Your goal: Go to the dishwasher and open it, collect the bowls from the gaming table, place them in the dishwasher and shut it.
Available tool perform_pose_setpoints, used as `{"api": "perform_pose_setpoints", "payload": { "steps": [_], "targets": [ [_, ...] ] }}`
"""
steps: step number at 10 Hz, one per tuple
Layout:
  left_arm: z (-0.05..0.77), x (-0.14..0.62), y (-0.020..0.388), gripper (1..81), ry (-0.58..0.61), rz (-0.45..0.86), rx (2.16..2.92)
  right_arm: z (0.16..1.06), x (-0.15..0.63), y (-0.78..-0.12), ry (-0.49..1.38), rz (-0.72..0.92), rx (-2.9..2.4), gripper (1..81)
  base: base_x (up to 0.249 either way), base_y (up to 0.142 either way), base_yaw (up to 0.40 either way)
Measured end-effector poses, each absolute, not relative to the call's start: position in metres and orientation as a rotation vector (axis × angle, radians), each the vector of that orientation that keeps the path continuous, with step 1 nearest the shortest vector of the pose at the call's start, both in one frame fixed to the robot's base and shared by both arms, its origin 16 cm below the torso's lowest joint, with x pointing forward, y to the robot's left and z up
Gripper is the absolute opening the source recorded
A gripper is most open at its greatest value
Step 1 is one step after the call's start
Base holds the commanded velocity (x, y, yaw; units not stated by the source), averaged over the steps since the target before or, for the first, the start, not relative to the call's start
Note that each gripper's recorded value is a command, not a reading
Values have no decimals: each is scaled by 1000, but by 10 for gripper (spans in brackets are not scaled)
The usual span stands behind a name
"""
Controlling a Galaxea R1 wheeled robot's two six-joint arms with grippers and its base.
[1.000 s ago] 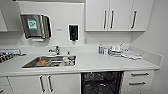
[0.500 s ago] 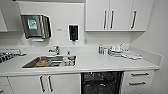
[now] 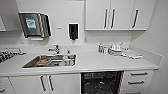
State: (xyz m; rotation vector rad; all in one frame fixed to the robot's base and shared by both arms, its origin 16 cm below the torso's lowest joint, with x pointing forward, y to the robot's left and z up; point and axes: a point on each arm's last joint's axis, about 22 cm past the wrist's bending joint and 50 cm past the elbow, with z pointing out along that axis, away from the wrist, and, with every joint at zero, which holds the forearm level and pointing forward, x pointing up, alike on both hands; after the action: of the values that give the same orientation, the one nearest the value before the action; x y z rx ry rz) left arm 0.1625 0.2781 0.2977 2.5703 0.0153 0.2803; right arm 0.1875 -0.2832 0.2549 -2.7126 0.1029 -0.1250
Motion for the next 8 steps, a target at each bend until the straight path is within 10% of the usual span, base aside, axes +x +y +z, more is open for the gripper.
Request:
{"api": "perform_pose_setpoints", "payload": {
  "steps": [8],
  "targets": [
    [306,117,224,811,6,145,2647,279,115,-253,59,-44,-2780,811,0,0,0]
  ]
}}
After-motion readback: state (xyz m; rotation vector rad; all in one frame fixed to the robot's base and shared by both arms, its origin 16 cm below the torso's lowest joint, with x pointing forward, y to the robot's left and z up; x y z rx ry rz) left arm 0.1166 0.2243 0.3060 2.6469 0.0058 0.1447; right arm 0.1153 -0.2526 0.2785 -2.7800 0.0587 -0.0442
